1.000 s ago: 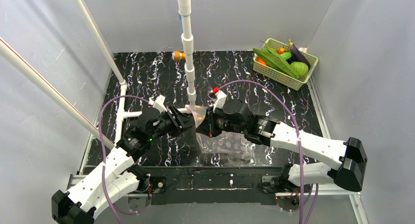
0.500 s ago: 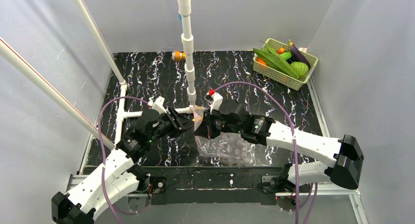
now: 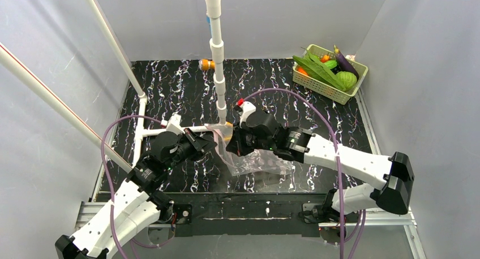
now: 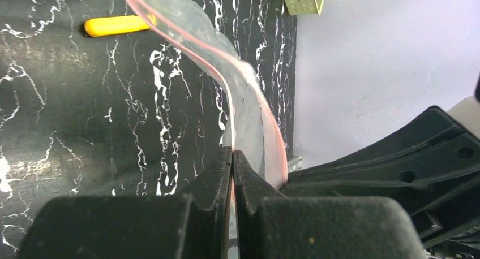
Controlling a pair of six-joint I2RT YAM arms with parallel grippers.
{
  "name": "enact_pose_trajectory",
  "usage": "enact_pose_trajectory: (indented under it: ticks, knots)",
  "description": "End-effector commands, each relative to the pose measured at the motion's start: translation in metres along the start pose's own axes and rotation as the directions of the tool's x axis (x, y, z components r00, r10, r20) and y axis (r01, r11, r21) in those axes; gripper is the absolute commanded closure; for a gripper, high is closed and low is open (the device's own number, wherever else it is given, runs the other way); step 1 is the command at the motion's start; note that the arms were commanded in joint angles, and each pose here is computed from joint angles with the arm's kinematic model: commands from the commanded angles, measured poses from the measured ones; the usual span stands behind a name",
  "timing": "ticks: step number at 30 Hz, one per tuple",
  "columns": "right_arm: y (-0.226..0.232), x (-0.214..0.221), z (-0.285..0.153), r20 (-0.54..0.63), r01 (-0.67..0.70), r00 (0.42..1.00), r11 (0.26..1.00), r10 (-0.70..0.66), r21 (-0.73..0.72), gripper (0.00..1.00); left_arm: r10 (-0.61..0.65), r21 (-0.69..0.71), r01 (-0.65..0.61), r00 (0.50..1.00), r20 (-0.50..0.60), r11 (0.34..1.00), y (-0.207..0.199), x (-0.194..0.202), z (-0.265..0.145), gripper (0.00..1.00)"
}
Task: Place the food in the zip-top bag and seal the zipper
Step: Open the zipper of the food storage bag at the center of the board.
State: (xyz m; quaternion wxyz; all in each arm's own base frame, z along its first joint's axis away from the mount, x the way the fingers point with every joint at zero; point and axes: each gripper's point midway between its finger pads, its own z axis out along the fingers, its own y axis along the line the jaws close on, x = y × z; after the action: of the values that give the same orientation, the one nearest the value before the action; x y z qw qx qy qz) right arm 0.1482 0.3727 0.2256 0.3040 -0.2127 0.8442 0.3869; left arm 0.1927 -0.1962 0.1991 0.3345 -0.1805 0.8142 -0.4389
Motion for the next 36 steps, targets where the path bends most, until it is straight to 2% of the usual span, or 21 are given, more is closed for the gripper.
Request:
enact_pose_trajectory:
  ticks: [1, 3, 8, 12, 17, 21, 30, 36]
  knots:
    - [-0.01, -0.019, -0.002, 0.02, 0.063, 0.998, 0.985, -0.067, 0.162, 0.99, 0.01, -0.074, -0.008, 1.0, 0.026, 0.997, 0.02, -0.001, -0.003, 1.0]
    - [-0.01, -0.018, 0.001, 0.0, 0.105, 0.994, 0.97, -0.107, 0.217, 0.97, 0.0, -0.076, 0.001, 1.0, 0.021, 0.997, 0.018, -0.001, -0.004, 1.0]
    - [-0.013, -0.015, 0.015, -0.087, 0.241, 0.97, 0.9, -0.225, 0.363, 0.72, -0.015, -0.097, 0.015, 1.0, -0.006, 0.995, 0.014, 0.001, -0.007, 1.0]
    - [-0.016, -0.018, 0.022, -0.136, 0.345, 0.938, 0.821, -0.319, 0.455, 0.63, -0.028, -0.087, 0.028, 1.0, 0.0, 0.996, 0.014, 0.001, -0.01, 1.0]
    - [-0.014, -0.018, 0.027, -0.162, 0.378, 0.925, 0.798, -0.343, 0.47, 0.59, -0.041, -0.079, 0.042, 0.999, 0.019, 0.996, 0.018, 0.002, -0.015, 1.0]
    - [0.004, -0.018, 0.023, -0.13, 0.391, 0.919, 0.817, -0.373, 0.424, 0.46, -0.045, -0.087, 0.046, 0.999, 0.015, 0.995, 0.02, 0.003, -0.014, 1.0]
    - [0.034, -0.012, 0.008, -0.098, 0.395, 0.915, 0.826, -0.391, 0.401, 0.39, -0.031, -0.075, 0.033, 0.999, 0.025, 0.997, 0.018, 0.001, -0.015, 1.0]
    - [0.045, -0.014, 0.004, -0.072, 0.378, 0.923, 0.852, -0.379, 0.362, 0.43, -0.048, -0.085, 0.05, 0.999, 0.022, 0.995, 0.018, 0.001, -0.014, 1.0]
